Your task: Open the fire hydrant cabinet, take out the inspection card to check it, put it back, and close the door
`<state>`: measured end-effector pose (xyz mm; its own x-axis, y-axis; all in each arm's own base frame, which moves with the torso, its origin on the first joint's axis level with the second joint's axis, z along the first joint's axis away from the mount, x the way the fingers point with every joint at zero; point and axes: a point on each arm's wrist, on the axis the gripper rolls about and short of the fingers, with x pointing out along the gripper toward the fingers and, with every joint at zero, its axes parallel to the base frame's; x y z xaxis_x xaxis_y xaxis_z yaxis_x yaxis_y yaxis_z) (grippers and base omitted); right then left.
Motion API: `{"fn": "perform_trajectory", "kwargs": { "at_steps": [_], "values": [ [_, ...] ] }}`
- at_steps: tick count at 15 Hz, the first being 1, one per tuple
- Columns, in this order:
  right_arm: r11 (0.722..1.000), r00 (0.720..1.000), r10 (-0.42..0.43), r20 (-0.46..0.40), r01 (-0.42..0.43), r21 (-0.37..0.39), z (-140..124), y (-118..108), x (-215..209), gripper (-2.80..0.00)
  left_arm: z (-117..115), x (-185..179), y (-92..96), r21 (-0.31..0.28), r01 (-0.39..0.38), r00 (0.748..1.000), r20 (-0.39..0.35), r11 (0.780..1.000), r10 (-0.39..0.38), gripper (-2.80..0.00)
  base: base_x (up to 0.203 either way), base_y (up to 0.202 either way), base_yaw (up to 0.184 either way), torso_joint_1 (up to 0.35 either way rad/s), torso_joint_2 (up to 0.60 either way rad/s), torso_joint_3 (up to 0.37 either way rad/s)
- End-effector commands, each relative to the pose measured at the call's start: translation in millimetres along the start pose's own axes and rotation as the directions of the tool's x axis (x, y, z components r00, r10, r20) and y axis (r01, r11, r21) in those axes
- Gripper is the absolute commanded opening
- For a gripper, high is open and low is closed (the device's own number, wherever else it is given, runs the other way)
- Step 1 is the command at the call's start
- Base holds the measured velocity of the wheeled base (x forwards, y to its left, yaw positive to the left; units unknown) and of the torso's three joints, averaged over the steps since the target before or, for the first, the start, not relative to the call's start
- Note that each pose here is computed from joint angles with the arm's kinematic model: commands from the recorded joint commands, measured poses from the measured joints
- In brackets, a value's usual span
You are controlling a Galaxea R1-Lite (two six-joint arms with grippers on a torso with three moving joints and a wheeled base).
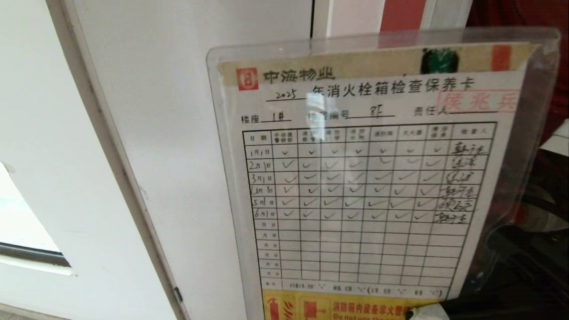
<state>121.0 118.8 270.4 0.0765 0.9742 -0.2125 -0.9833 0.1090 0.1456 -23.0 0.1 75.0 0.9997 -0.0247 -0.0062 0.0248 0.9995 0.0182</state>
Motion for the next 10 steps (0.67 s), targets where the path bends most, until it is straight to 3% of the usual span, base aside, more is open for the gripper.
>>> {"fn": "perform_trajectory", "kwargs": {
  "at_steps": [1, 10],
  "values": [
    [1.0, 1.0, 0.006, 0.024, -0.006, -0.024, 2, 9, -9, -2.8, 0, 0, 0.0, 0.0, 0.0, 1.0, -0.002, 1.0, 0.0, -2.8, 0.0, 0.0, 0.0, 0.0, 0.0, 0.0],
    [0.998, 0.998, 0.031, 0.053, -0.028, -0.05, 2, 22, -21, -2.8, 0, 0, 0.0, 0.0, 0.0, 1.0, 0.0, 1.0, 0.0, -2.8, 0.0, 0.0, 0.0, 0.0, 0.0, 0.0]
  ]
}}
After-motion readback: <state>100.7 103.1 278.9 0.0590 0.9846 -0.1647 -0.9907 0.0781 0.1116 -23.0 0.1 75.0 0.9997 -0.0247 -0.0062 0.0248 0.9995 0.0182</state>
